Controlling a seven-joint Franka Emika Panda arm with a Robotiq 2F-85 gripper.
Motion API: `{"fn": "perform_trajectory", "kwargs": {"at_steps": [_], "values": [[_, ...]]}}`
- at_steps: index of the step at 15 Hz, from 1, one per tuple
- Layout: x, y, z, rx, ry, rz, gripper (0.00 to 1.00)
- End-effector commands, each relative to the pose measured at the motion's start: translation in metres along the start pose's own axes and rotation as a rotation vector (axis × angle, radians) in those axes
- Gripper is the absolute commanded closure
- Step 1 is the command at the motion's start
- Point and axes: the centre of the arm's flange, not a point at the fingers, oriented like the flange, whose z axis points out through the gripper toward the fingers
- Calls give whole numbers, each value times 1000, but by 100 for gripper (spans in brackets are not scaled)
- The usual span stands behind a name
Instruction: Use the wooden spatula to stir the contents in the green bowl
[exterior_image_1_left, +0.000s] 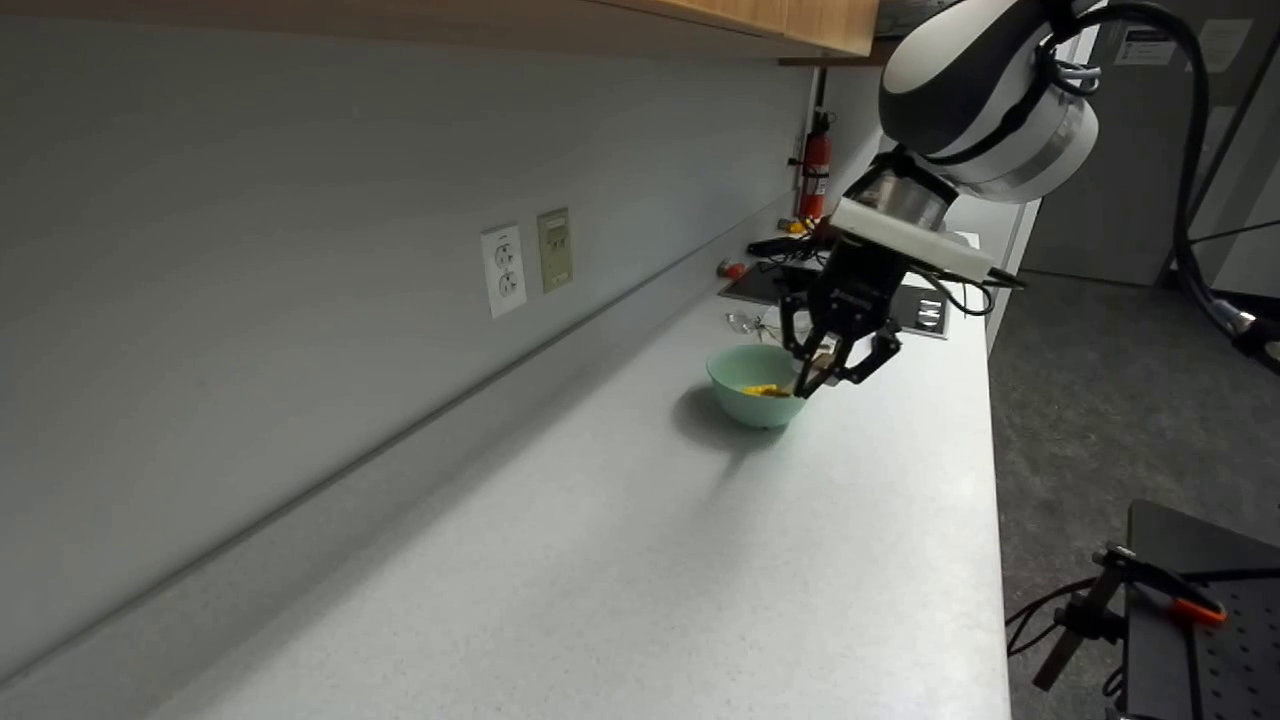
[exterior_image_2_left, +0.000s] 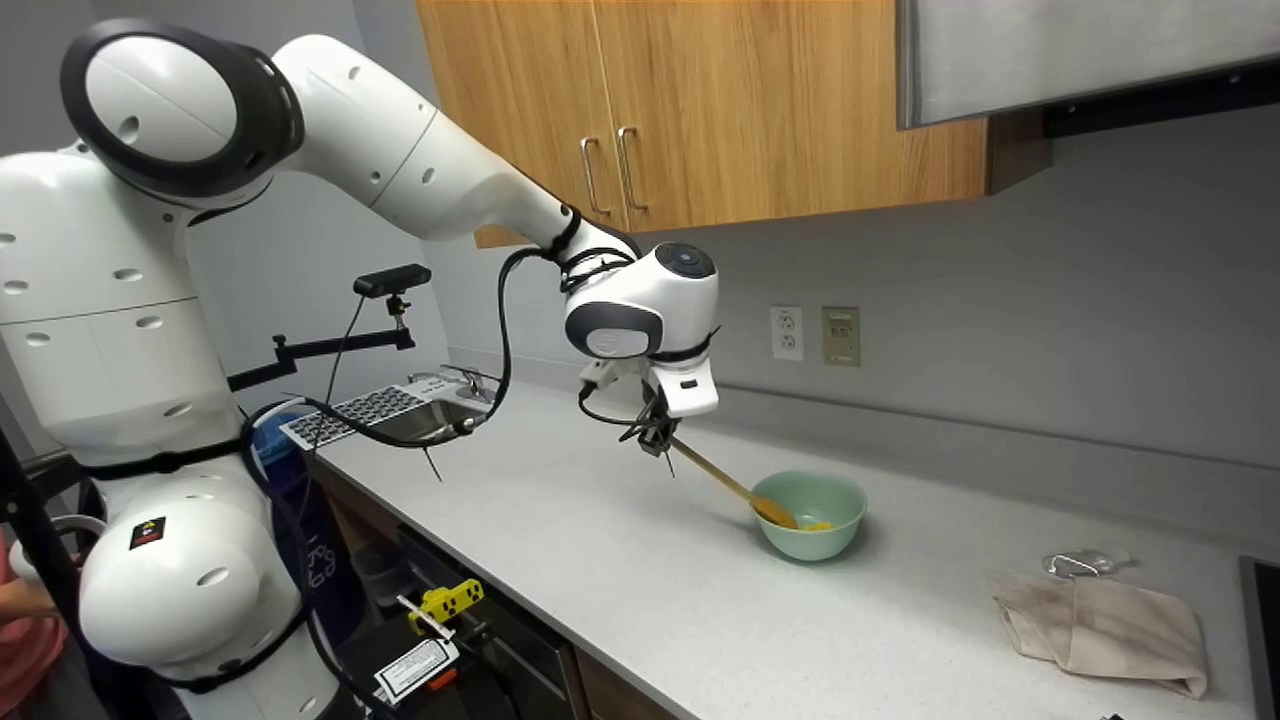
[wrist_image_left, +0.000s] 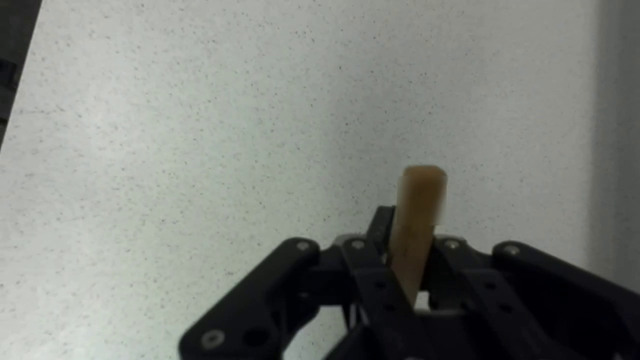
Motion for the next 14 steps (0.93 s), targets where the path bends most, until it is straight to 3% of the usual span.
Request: {"fn": "perform_trajectory", "kwargs": {"at_steps": [1, 5, 14], "values": [[1, -4, -7, 27, 6, -8, 98], [10, -9, -5, 69, 62, -26, 98], [21, -18, -7, 91, 273, -104, 98]]}}
